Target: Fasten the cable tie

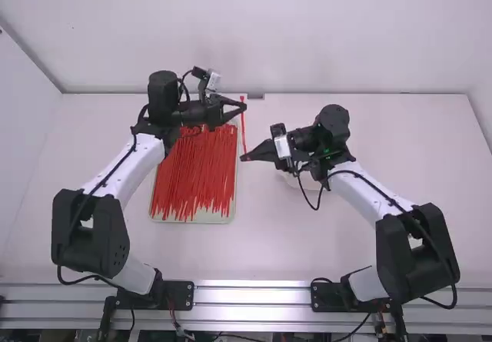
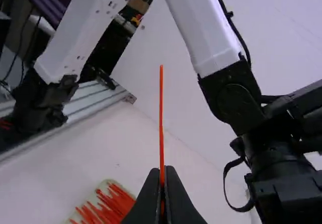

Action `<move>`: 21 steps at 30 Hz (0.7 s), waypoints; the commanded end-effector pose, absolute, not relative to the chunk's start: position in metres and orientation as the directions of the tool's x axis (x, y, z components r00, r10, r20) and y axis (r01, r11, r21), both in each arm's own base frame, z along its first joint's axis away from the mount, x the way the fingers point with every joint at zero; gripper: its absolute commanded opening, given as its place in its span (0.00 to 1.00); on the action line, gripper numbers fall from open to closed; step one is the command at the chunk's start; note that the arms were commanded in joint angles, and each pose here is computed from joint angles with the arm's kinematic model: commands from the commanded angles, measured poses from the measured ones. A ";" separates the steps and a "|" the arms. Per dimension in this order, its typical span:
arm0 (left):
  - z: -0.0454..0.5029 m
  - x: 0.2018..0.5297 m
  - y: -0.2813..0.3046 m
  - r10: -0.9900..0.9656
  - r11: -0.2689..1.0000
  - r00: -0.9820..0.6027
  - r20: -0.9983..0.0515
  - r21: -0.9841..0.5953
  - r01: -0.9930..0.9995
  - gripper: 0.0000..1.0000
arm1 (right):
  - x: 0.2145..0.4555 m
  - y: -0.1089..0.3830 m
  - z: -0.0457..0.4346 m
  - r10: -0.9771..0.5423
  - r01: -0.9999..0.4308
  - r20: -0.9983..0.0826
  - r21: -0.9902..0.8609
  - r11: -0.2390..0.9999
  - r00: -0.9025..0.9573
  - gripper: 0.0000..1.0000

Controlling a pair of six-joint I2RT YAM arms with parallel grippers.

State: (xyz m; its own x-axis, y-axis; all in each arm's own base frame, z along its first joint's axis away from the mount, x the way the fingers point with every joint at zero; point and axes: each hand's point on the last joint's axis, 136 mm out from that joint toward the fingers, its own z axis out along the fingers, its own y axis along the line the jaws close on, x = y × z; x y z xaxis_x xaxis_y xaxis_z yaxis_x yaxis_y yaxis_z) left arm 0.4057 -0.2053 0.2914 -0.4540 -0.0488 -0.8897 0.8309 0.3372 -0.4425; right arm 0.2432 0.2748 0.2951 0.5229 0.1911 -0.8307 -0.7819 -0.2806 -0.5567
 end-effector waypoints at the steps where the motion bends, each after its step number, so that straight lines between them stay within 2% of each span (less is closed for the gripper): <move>1: 0.289 0.396 -0.208 -0.034 0.286 -0.427 -0.904 -0.418 0.862 0.02 | 0.232 0.275 0.298 0.187 -0.799 -0.859 -0.512 -0.315 0.476 0.00; 6: 0.284 0.394 -0.208 -0.040 0.280 -0.377 -0.925 -0.373 0.885 0.02 | 0.236 0.279 0.299 0.157 -0.843 -0.896 -0.444 -0.302 0.416 0.00; 10: 0.278 0.393 -0.207 -0.032 0.282 -0.345 -0.938 -0.340 0.897 0.02 | 0.258 0.285 0.315 0.081 -0.955 -0.979 -0.200 -0.218 0.187 0.00; 15: 0.280 0.392 -0.207 -0.006 0.282 -0.186 -0.983 -0.180 0.943 0.02 | 0.283 0.277 0.330 0.055 -0.991 -0.997 0.038 -0.125 -0.045 0.00; 21: 0.302 0.392 -0.203 -0.030 0.290 0.020 -0.999 0.011 0.957 0.02 | 0.302 0.262 0.330 0.056 -0.976 -0.975 0.212 -0.056 -0.216 0.00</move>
State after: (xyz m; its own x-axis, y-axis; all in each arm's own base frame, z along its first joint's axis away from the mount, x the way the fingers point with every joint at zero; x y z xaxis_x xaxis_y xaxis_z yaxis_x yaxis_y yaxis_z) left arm 0.3945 -0.2055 0.3039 -0.0148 -0.0396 -0.9991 0.9533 0.3008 -0.0260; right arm 0.2966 0.2677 0.3121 -0.1247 0.0383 -0.9915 -0.9888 -0.0868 0.1210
